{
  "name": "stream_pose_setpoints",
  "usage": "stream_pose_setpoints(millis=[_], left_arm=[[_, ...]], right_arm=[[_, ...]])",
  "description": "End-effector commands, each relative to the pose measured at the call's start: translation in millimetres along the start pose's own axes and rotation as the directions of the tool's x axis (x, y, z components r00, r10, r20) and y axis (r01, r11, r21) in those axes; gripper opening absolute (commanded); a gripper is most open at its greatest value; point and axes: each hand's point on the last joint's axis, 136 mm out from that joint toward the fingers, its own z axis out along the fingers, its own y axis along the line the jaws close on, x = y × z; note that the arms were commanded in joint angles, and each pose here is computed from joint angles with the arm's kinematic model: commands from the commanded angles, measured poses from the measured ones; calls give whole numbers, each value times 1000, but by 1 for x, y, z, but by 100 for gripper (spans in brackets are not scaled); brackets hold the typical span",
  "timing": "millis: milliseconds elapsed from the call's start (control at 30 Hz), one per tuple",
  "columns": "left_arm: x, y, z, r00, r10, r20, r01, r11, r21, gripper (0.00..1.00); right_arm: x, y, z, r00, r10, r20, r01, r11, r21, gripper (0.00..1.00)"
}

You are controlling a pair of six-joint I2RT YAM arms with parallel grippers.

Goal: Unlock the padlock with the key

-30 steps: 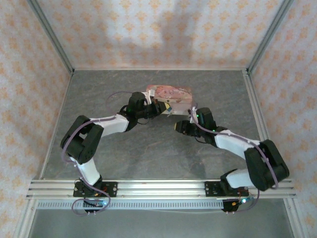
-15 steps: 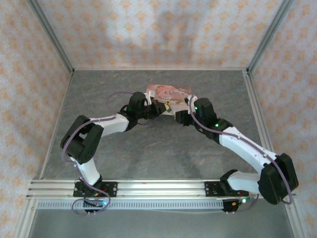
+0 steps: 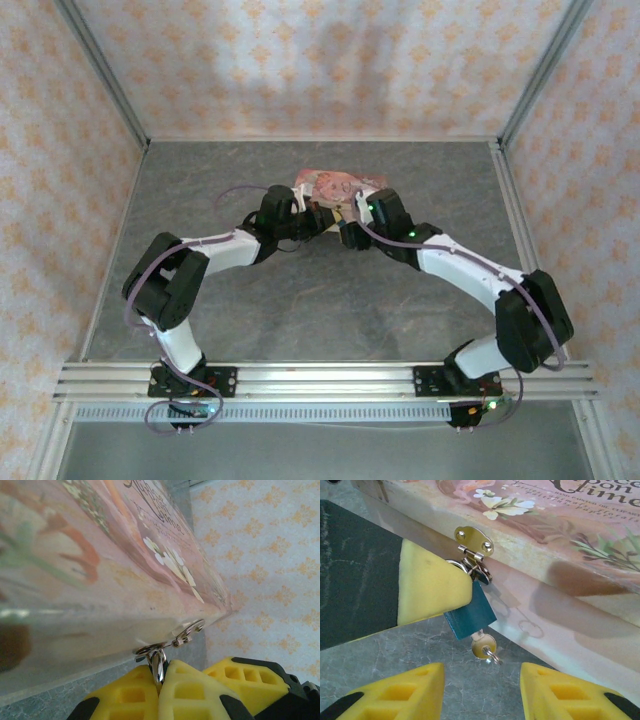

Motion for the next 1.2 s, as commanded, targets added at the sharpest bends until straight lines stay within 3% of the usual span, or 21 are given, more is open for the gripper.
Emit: stream_pose_setpoints(millis=[0,533,700,833,933,1167], left_arm=[[-6,-23,3,999,49,-1,-49,997,59,0],[-6,-26,3,999,49,-8,-49,996,68,0],[-7,-28,3,999,52,-9,-51,996,75,0],[-7,-28,3,999,53,-10,-52,996,78,0],[-5,-26,3,998,53,-16,-52,996,77,0],[-3,-21,0,998,56,-20,-54,996,74,0]], right_arm=[[-8,-2,1,999,-52,2,52,998,29,44],[-11,-2,18,988,-153,-35,155,983,98,39],[-11,-6,23,982,-180,-50,185,974,133,31],[-13,-1,22,982,-183,-36,186,976,113,17],[-15,2,21,983,-179,-32,181,979,93,0],[-13,12,20,999,-26,-38,22,995,-95,0]])
